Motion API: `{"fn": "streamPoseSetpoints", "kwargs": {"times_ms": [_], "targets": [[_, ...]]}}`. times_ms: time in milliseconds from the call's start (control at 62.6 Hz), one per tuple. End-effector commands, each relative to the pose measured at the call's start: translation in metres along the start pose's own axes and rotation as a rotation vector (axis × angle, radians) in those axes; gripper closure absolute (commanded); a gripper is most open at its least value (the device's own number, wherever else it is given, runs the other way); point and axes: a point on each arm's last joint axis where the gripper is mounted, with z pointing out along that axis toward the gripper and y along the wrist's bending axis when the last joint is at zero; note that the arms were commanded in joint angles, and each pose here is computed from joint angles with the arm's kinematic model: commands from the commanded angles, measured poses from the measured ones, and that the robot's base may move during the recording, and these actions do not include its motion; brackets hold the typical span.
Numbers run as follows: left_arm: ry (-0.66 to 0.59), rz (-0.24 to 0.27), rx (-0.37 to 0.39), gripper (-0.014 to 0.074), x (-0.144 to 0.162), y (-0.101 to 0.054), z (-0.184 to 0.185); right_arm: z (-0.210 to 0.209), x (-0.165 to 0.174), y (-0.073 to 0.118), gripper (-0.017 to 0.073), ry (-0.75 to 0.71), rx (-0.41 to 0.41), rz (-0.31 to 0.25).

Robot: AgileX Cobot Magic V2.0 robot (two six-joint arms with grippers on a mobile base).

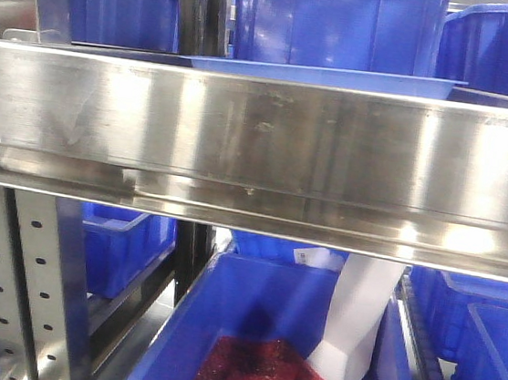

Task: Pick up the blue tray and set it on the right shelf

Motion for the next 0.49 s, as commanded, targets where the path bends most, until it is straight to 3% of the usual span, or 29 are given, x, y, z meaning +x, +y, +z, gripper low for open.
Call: {"fn": "streamPoseSetpoints", "kwargs": {"times_ms": [0,96,479], "targets": [[-0.073,-0.006,-0.007,0.0641,0.002,0.001,0.0,0.0,-0.006,-0.001,0.0502,-0.161,0.006,-0.008],[-0.073,-0.006,-0.007,0.0641,0.002,0.001,0.0,0.0,0.003,-0.001,0.0502,-0.172,0.005,0.016],[-0.073,-0.006,-0.007,0.0641,0.002,0.001,0.0,0.0,0.005,-0.001,0.0502,-0.153,0.005,0.016]]}}
